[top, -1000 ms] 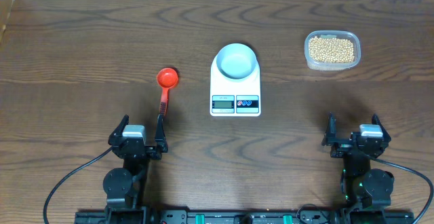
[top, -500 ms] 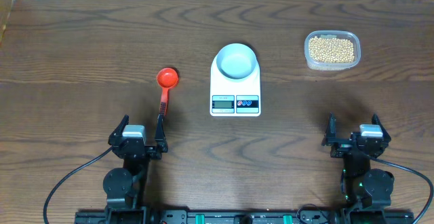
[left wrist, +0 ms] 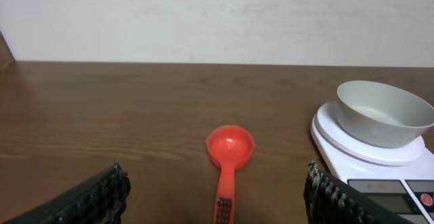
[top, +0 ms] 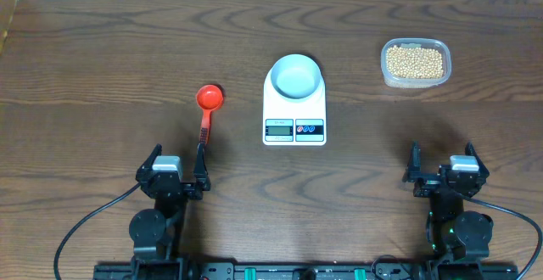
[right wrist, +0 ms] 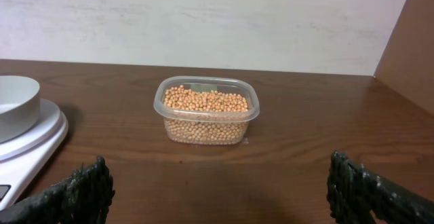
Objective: Scoop item into bowl and weigh 50g on scale
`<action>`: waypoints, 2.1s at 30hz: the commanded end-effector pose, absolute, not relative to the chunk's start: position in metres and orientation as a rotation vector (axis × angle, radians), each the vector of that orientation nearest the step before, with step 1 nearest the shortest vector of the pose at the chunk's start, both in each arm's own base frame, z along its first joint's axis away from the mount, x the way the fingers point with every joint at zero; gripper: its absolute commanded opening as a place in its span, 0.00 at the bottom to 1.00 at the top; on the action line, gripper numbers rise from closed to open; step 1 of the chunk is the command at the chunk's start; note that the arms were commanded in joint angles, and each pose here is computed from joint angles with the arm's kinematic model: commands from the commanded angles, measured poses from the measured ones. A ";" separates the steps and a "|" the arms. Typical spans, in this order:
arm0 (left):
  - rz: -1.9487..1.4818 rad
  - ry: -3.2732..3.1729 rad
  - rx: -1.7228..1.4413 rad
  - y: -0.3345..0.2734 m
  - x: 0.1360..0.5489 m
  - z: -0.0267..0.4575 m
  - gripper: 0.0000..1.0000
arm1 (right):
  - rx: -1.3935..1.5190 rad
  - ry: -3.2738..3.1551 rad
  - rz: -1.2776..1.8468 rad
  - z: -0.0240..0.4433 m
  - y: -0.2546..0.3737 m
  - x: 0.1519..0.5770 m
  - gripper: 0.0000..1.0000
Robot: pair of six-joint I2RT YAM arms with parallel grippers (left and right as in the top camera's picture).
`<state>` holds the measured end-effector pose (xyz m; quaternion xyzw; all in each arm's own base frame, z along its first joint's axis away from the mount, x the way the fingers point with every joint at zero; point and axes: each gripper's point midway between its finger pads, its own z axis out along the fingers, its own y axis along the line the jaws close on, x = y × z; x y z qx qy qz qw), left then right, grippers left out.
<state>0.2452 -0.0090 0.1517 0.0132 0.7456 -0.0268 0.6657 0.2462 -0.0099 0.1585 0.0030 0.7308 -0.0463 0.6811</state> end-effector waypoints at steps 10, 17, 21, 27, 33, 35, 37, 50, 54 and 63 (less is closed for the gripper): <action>-0.129 1.777 -0.018 -0.012 0.243 0.179 0.85 | -0.005 1.644 -0.110 0.157 -0.010 0.246 0.99; -0.132 1.892 -0.027 -0.012 0.245 0.204 0.85 | -0.005 1.644 -0.110 0.157 -0.010 0.246 0.99; -0.132 1.944 -0.030 -0.012 0.251 0.224 0.85 | -0.005 1.644 -0.110 0.157 -0.010 0.246 0.99; -0.132 2.046 -0.034 -0.012 0.264 0.246 0.85 | -0.005 1.644 -0.110 0.157 -0.010 0.246 0.99; -0.126 2.179 -0.028 -0.011 0.284 0.253 0.85 | -0.005 1.644 -0.110 0.157 -0.010 0.246 0.99; -0.115 2.244 -0.011 -0.011 0.293 0.251 0.85 | -0.005 1.644 -0.110 0.157 -0.010 0.246 0.99; -0.108 2.309 0.008 -0.011 0.304 0.247 0.85 | -0.005 1.644 -0.110 0.157 -0.010 0.246 0.99; -0.096 2.592 0.060 -0.008 0.395 0.187 0.85 | -0.005 1.644 -0.110 0.157 -0.010 0.246 0.99; -0.088 2.667 0.069 -0.007 0.399 0.159 0.85 | -0.005 1.644 -0.110 0.157 -0.010 0.246 0.99; -0.087 2.783 0.033 0.007 0.401 0.115 0.85 | -0.005 1.644 -0.110 0.157 -0.010 0.246 0.99</action>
